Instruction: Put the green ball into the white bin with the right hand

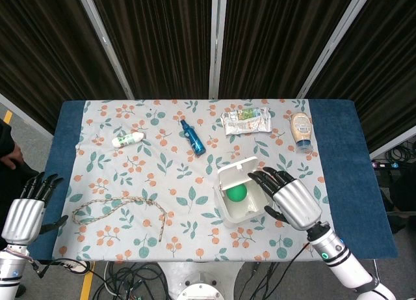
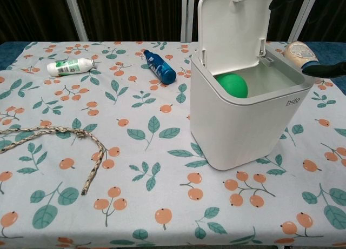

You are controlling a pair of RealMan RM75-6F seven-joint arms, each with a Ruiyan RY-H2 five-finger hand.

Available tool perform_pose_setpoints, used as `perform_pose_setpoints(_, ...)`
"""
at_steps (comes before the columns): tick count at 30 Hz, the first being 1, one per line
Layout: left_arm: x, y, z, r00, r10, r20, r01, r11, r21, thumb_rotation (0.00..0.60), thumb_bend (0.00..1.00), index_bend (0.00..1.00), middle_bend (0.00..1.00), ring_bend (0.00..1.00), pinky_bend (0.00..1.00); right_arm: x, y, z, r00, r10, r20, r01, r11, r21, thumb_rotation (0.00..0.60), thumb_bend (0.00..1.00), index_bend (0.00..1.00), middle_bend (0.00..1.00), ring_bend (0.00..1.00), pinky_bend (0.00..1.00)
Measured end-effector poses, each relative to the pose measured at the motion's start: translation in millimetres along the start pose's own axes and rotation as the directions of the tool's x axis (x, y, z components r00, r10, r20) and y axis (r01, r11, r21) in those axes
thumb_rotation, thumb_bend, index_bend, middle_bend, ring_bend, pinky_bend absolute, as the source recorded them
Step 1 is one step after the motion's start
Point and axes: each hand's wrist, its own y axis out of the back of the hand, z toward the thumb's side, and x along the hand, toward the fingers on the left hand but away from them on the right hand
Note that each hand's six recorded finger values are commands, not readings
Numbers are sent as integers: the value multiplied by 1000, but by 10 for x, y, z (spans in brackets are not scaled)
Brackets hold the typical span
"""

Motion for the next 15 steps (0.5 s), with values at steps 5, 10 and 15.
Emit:
perform_pose_setpoints(5,-2,19,3,1000,6,2,-6,1000,5,600,133,169,130,35,128,164,97,-213,996,-55,63,54,999,7,600,96,113,208,148,318)
perform_pose_setpoints(10,-8,38,4,1000,13,3,-13,1000,11,600,133,169,130,35,127,534,19,-696,978,-52,203,40,997,64,600,95,66,123,33,108)
perform_pose_setpoints(15,-8,44,39,1000,18,10,-19,1000,14,600,133,169,130,35,126,1070,-140,-1327,911,-18,412,-38,991,129,600,95,0,15,0,0)
